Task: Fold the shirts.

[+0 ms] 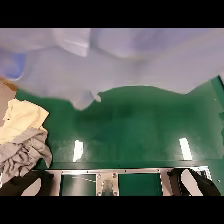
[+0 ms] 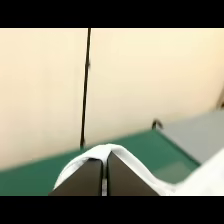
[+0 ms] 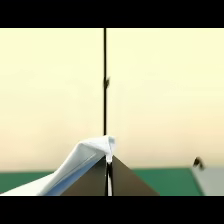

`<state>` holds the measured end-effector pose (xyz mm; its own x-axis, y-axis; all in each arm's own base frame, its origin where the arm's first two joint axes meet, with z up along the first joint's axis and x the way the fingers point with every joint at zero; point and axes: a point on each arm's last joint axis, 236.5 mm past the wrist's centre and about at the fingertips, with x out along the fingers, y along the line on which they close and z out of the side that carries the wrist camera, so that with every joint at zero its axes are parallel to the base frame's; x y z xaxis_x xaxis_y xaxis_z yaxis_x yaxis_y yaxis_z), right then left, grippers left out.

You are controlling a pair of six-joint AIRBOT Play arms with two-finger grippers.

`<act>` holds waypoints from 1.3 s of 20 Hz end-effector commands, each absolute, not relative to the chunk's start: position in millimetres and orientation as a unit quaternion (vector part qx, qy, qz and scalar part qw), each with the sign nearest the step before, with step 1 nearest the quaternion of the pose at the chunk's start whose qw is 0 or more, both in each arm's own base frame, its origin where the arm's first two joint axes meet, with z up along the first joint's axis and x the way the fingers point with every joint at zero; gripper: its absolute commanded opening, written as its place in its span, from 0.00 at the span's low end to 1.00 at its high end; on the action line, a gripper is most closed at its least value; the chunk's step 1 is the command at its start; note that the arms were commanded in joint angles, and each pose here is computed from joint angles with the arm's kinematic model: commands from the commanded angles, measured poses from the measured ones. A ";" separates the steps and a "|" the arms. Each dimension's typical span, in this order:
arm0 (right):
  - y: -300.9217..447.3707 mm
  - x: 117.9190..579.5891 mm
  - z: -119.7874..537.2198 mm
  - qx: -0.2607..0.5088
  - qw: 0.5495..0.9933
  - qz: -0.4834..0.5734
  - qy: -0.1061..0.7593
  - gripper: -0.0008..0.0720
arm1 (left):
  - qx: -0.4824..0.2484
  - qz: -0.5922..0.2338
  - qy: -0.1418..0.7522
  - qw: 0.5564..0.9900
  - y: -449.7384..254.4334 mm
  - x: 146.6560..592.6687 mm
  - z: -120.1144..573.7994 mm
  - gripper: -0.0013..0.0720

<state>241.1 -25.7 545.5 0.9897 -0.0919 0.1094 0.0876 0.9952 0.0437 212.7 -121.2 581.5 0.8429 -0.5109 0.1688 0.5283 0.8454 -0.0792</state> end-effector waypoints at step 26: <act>-107.8 605.6 -10.1 0.316 0.867 0.011 0.385 0.03 | -0.207 -0.157 0.365 0.894 -95.9 639.4 22.3 0.05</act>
<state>584.2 -103.9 -0.5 0.6902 0.2523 -0.6782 0.2309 0.8115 0.5368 617.4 -111.6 28.4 0.6487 -0.4573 -0.6084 0.1752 0.8676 -0.4654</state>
